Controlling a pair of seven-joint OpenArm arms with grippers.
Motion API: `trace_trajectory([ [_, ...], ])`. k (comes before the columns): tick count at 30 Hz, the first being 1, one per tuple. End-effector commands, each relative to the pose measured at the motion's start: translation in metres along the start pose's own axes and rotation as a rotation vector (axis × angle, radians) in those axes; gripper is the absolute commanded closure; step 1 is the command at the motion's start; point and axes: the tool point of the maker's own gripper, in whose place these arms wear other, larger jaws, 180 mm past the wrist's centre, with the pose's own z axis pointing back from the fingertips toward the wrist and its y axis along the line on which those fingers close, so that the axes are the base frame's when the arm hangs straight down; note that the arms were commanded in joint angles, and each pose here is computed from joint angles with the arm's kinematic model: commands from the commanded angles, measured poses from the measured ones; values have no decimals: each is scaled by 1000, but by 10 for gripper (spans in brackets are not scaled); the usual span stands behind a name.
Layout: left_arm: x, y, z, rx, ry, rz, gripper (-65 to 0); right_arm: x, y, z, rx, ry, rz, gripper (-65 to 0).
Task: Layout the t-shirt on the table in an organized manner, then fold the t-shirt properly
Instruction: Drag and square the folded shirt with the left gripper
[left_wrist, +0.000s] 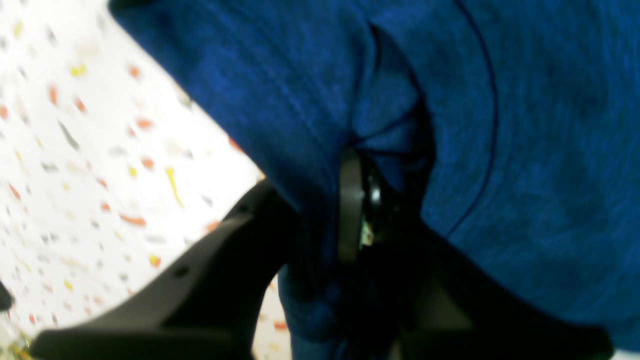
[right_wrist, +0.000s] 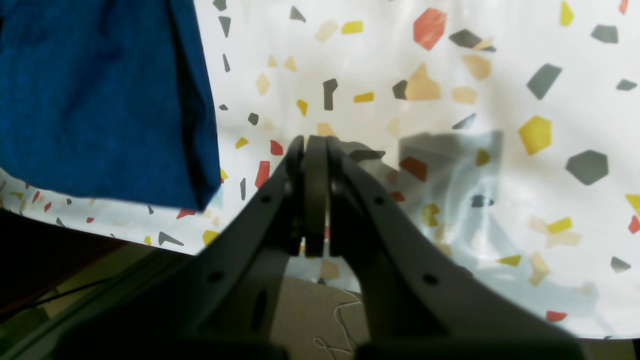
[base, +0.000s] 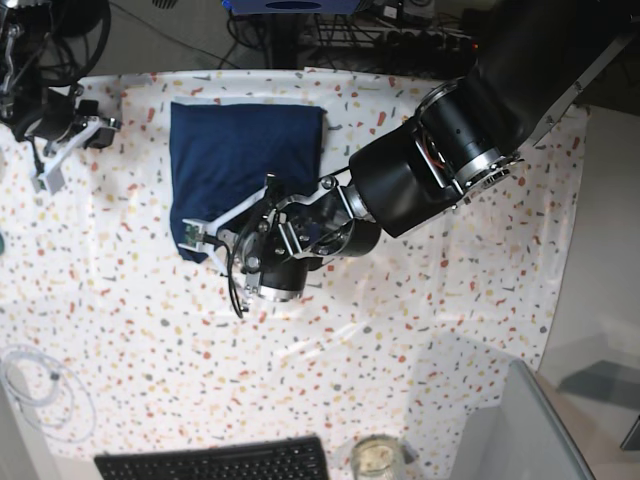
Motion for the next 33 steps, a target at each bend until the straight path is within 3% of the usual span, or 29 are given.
trace_trajectory([
  [1,6,16,8,38,-8,-10,0,12,-2,6,0,-36,12,0],
  [13,8,13,7,36,-10,-16,0,13,-1,6,0,-37,12,0],
  [22,6,33,17,75,3,-28,0,13,-1,6,0,-37,12,0],
  [28,7,43,22,90,0,-29,-296,13,-2,6,-1,-37,13,0],
  [33,9,52,28,109,-1,-38,-476,13,-2,6,-2,-37,14,0],
])
